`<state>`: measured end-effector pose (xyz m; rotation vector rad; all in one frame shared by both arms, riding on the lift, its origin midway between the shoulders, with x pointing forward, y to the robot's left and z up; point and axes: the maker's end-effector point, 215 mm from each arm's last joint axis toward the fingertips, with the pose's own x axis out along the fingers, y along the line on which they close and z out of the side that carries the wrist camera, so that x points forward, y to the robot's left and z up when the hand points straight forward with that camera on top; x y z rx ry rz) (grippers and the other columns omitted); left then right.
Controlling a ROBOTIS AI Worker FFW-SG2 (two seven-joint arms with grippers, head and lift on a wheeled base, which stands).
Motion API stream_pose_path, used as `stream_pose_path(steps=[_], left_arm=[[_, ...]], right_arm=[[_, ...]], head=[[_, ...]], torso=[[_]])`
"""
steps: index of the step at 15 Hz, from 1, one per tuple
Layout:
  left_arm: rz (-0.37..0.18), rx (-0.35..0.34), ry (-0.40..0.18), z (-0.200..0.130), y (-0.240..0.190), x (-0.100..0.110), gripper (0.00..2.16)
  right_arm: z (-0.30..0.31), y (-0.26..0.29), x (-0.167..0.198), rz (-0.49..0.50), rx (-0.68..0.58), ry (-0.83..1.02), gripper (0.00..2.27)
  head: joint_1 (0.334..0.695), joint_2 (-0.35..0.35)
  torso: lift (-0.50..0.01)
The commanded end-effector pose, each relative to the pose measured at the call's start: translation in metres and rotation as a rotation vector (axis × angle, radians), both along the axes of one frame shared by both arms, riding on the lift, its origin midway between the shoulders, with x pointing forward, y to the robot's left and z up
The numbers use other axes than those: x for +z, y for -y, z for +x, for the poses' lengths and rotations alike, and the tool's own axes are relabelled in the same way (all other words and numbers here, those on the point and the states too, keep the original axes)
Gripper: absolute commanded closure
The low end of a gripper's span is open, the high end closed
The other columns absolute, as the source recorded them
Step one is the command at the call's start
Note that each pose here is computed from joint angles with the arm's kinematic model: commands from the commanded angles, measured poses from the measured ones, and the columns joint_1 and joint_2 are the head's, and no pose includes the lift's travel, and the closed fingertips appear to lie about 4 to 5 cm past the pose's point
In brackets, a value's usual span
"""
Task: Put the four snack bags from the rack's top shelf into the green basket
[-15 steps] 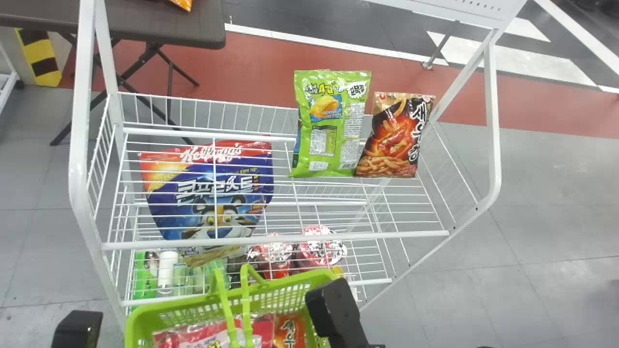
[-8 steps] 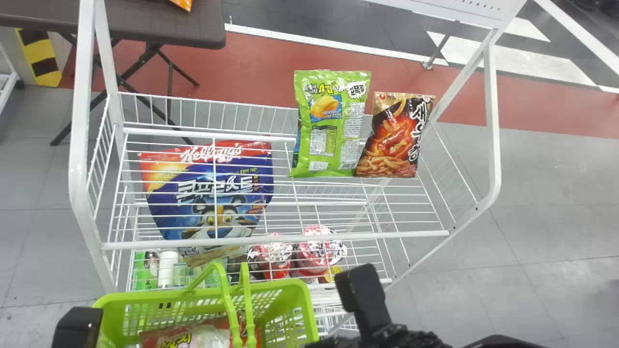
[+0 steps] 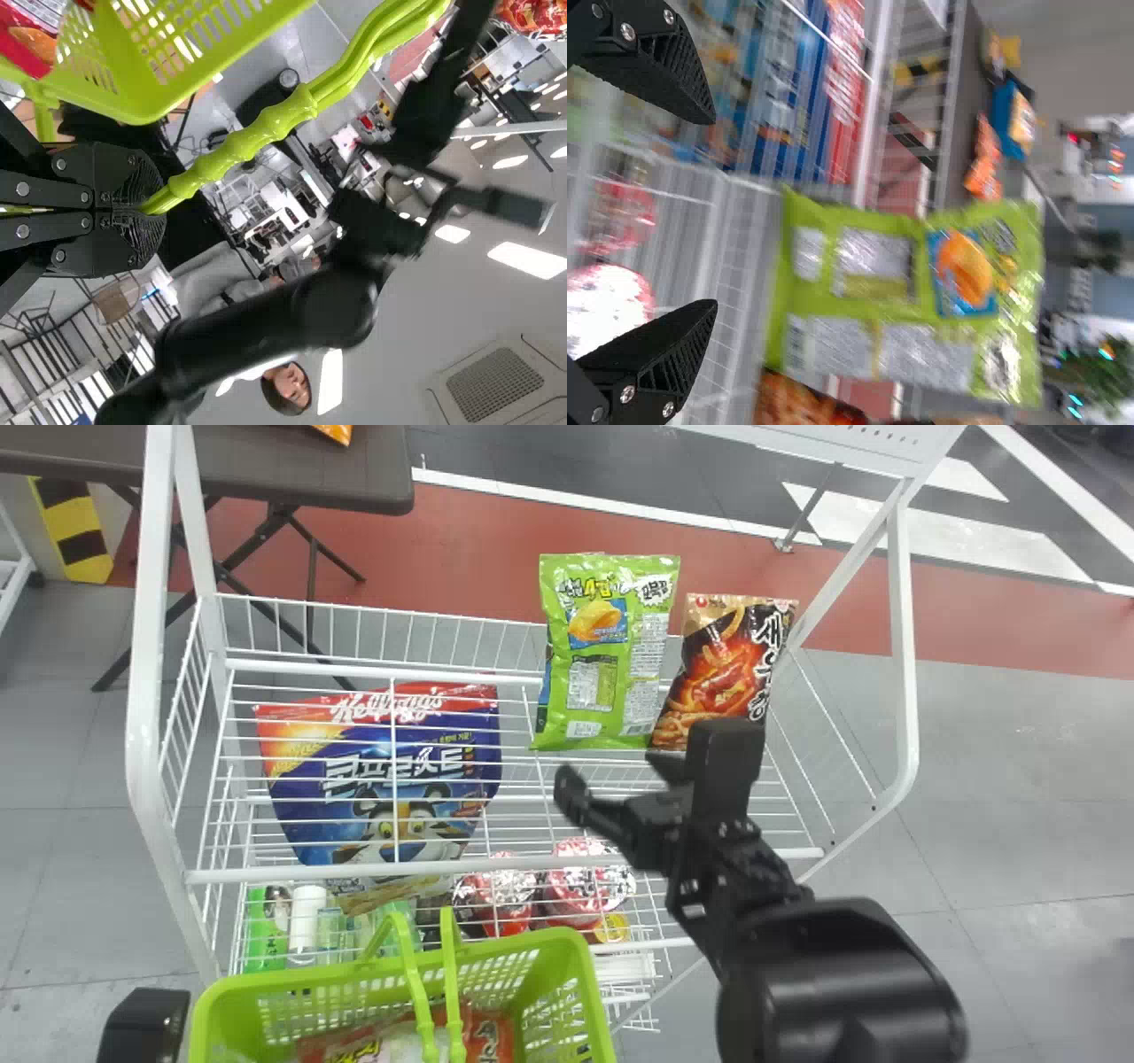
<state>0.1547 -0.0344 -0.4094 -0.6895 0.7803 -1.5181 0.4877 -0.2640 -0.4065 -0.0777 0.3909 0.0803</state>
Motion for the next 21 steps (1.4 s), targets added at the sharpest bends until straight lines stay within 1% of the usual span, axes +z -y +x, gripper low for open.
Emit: stream_pose_path(steps=[1,3,4,6,7,8,9,10,12,14,17,19,21], left_arm=[[-0.001,-0.001,-0.002,0.000,0.000,0.000,1.58],[0.002,-0.004,-0.005,0.001,-0.001,0.000,1.58],[0.006,-0.009,-0.010,0.002,-0.001,-0.001,1.58],[0.004,-0.011,-0.010,0.002,-0.002,-0.001,1.58],[0.004,-0.011,-0.010,0.002,-0.003,0.000,1.58],[0.005,-0.008,-0.010,0.003,-0.004,-0.001,1.58],[0.007,-0.006,-0.011,0.004,-0.005,-0.002,1.58],[0.004,-0.007,-0.010,0.004,-0.005,0.000,1.58],[0.003,-0.006,-0.010,0.004,-0.005,0.000,1.58],[0.003,-0.010,-0.009,0.004,-0.004,0.000,1.58],[0.001,-0.007,-0.008,0.002,-0.006,0.001,1.58],[0.004,-0.005,-0.003,0.002,-0.007,0.000,1.58],[0.004,-0.003,0.001,0.003,-0.006,0.001,1.58]], right_arm=[[0.052,0.008,0.011,0.000,-0.018,0.102,0.09],[0.083,0.019,0.021,-0.012,-0.059,0.177,0.09],[0.091,0.027,0.018,-0.018,-0.086,0.175,0.09],[0.112,0.030,0.007,-0.011,-0.094,0.149,0.12],[0.115,0.029,0.002,-0.005,-0.081,0.132,0.56],[0.114,0.027,-0.005,0.002,-0.071,0.105,1.66],[0.107,0.028,-0.020,0.010,-0.067,0.061,2.07],[0.102,0.023,-0.018,0.014,-0.047,0.072,2.13],[0.092,0.018,-0.009,0.017,-0.031,0.093,2.16],[0.078,0.015,0.006,0.021,-0.019,0.113,2.17],[0.040,0.008,0.029,0.020,-0.006,0.120,2.17],[0.003,0.002,0.042,0.043,0.005,0.083,2.17],[-0.047,-0.001,0.031,0.119,0.010,-0.058,2.16]], head=[[0.695,-0.350],[0.695,-0.350],[0.695,-0.350],[0.695,-0.350],[0.695,-0.350],[0.695,-0.350],[0.695,-0.350],[0.695,-0.350],[0.695,-0.350],[0.695,-0.350],[0.695,-0.350],[0.695,-0.350],[0.695,-0.350]], torso=[[0.000],[0.000],[0.000],[0.000],[0.000],[0.000],[0.000],[0.000],[0.000],[0.000],[0.000],[0.000],[0.000]])
